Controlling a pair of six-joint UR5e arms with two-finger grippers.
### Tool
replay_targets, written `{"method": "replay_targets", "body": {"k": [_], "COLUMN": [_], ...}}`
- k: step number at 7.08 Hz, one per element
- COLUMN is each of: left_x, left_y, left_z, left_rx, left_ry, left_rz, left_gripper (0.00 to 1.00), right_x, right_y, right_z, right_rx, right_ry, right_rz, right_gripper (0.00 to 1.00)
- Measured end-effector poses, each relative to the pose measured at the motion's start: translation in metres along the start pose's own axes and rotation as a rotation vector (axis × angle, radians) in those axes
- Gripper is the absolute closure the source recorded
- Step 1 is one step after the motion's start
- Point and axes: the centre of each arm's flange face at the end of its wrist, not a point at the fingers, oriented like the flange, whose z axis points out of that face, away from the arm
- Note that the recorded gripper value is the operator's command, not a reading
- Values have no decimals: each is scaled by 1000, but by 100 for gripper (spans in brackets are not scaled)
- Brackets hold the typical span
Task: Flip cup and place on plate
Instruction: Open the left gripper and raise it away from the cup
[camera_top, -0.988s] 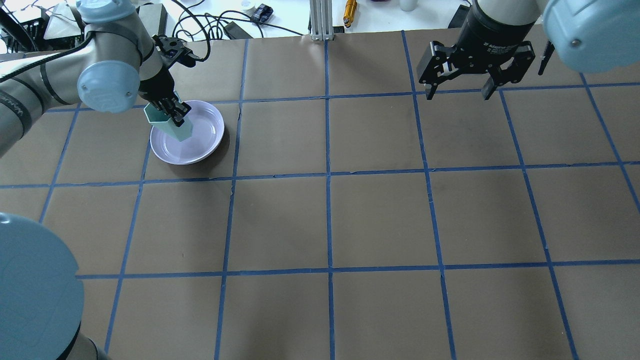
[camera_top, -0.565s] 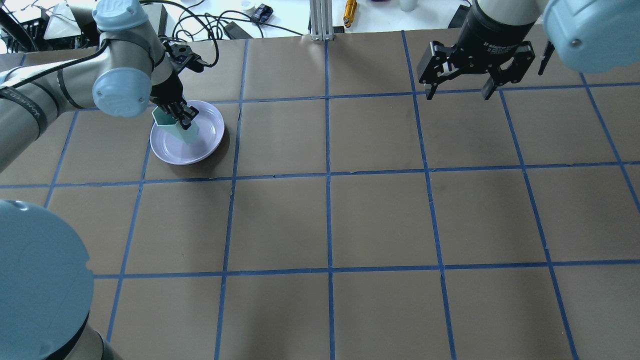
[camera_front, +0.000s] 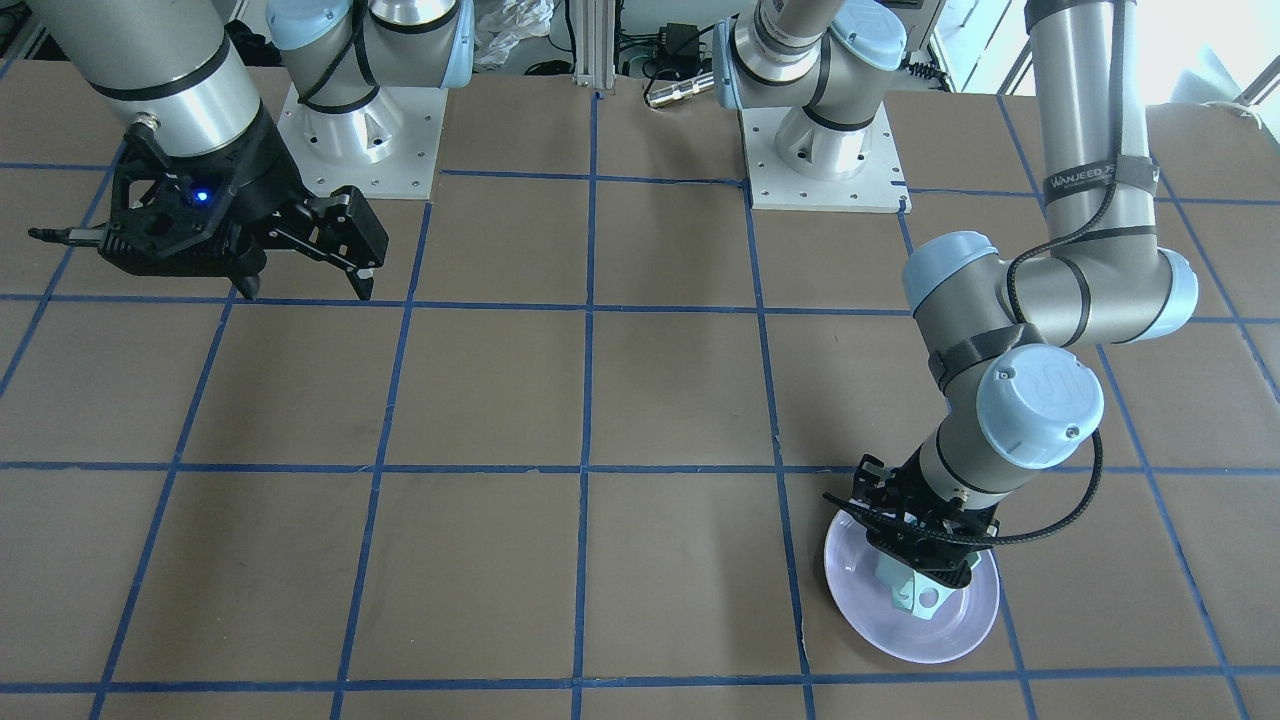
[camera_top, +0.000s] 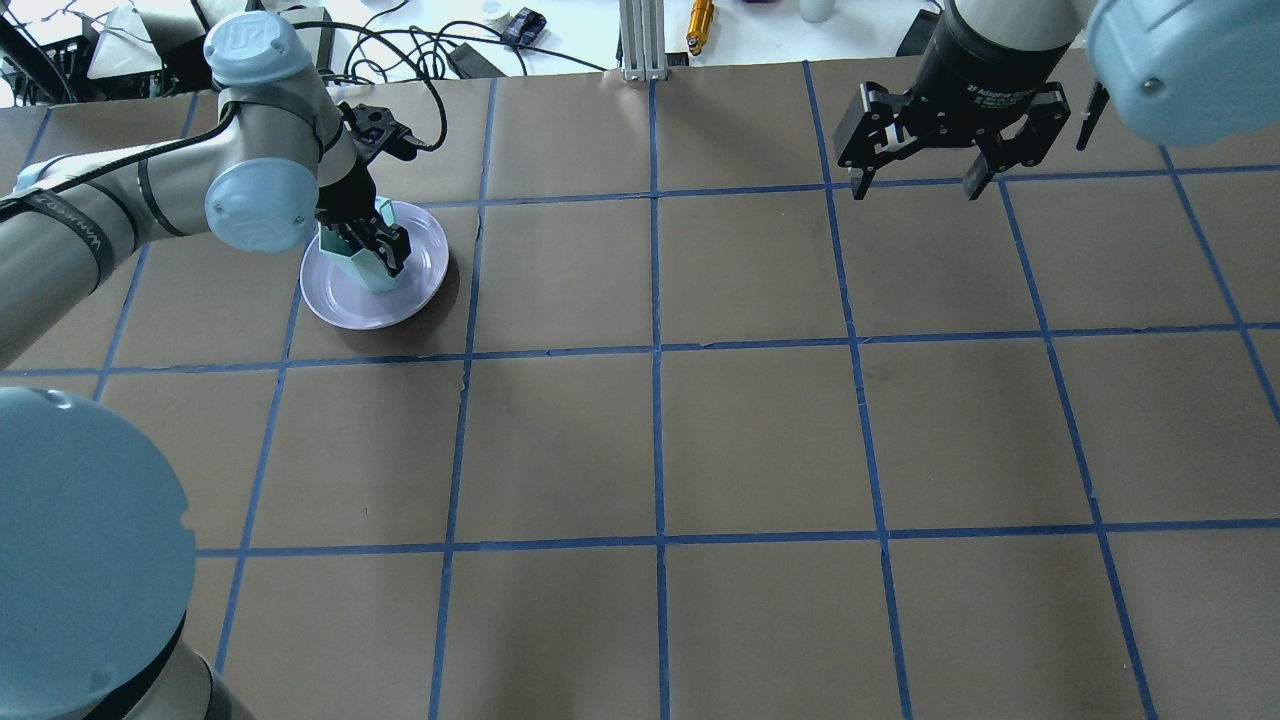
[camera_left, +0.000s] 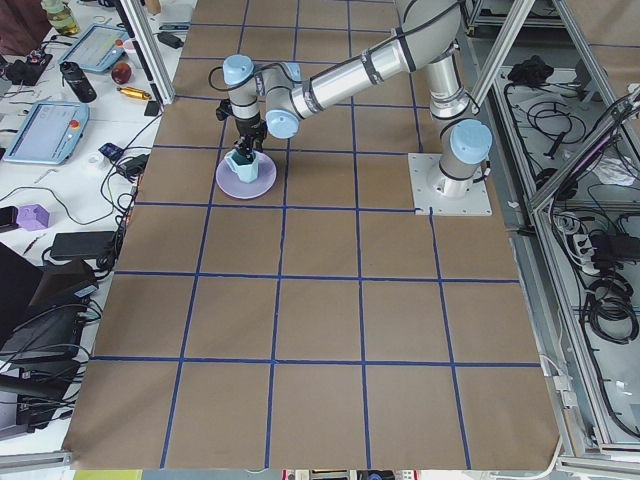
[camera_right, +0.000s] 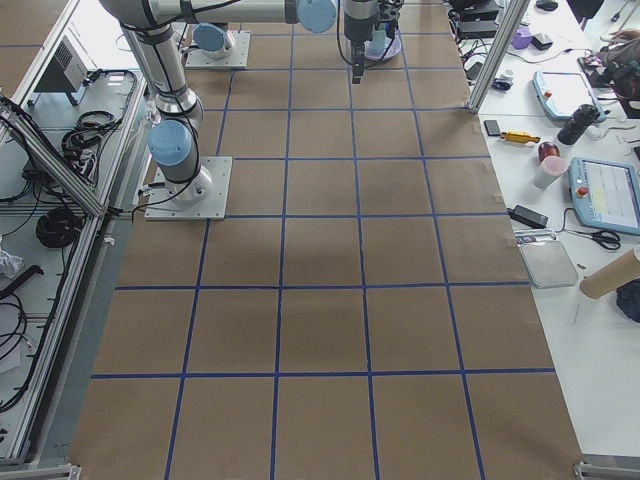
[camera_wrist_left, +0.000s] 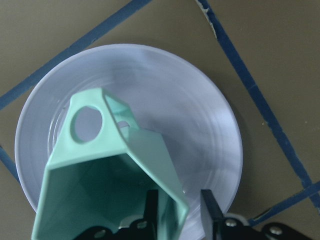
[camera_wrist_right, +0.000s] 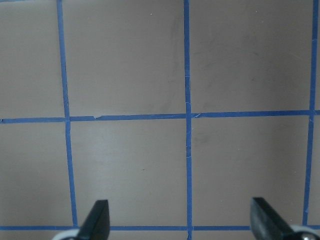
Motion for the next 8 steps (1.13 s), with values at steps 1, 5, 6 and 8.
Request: {"method": "replay_targets", "body": {"k": [1, 5, 6, 8], "left_x": [1, 21, 31, 54], "left_y": [3, 35, 45, 67], "left_z": [-13, -99, -122, -166], "left_rx": [8, 3, 7, 35], "left_ry": [-16, -22, -9, 44], "left_rz": [1, -57, -118, -282], "left_gripper": [0, 0, 0, 0], "right_x": [0, 0, 0, 0], "right_y": [0, 0, 0, 0], "right_z": [0, 0, 0, 0], "right_rx": [0, 0, 0, 0], "right_ry": [0, -1, -1, 0], "right_rz": [0, 0, 0, 0], "right_gripper": [0, 0, 0, 0]}}
